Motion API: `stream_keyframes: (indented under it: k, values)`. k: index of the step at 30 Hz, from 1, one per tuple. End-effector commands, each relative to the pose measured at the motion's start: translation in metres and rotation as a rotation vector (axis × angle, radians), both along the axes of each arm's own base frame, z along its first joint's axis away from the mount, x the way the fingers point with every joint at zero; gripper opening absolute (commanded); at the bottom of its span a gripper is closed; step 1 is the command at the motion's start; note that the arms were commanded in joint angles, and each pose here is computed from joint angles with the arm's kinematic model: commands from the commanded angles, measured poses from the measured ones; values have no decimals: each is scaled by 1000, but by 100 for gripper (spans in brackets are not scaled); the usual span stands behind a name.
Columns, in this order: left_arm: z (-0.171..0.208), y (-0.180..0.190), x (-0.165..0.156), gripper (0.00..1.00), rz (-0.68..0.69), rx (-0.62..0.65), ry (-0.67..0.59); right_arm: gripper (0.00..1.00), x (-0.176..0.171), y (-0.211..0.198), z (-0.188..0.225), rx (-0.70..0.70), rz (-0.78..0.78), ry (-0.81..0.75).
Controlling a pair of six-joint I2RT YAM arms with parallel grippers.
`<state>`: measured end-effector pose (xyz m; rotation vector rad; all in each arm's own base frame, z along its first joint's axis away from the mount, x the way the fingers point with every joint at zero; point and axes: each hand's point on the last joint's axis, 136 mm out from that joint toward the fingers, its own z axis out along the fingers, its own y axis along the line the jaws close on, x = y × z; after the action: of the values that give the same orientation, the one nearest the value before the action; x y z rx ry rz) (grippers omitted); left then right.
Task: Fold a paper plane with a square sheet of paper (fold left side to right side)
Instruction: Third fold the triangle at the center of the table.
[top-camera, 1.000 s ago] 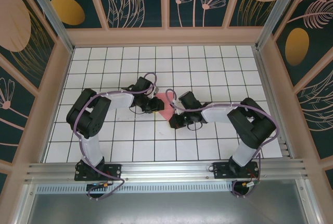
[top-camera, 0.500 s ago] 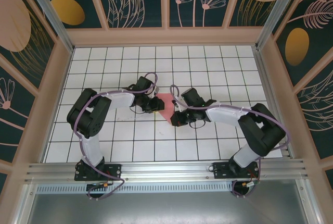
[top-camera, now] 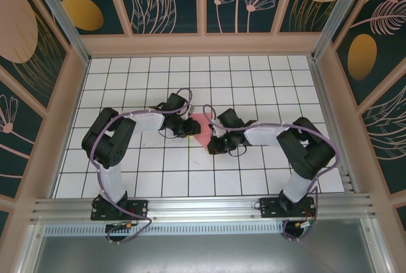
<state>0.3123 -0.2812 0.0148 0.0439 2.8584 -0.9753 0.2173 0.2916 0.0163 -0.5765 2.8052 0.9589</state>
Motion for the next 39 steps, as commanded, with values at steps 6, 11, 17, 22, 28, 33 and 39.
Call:
stream_keyframes:
  k: [6, 11, 17, 22, 28, 33, 39]
  values:
    - [-17, 22, 3, 35, 31, 133, -21, 3, -12, -21, -29, -96, -49, 86]
    - [30, 20, 11, 38, 61, 81, -114, 2, -18, -28, -36, -120, -60, 110]
    - [52, 13, -18, 35, 63, -7, -119, 1, -21, -34, -43, -155, -59, 113]
    - [55, -3, -35, 30, 82, -100, -91, 0, -20, -34, -45, -158, -60, 117]
    - [47, -26, -46, 29, 62, -140, -49, 0, -21, -36, -47, -170, -53, 116]
    - [31, -31, -51, 29, 65, -122, -12, 0, -20, -35, -46, -170, -52, 114]
    - [18, -45, -62, 29, 39, -146, 37, 0, -20, -36, -47, -180, -48, 116]
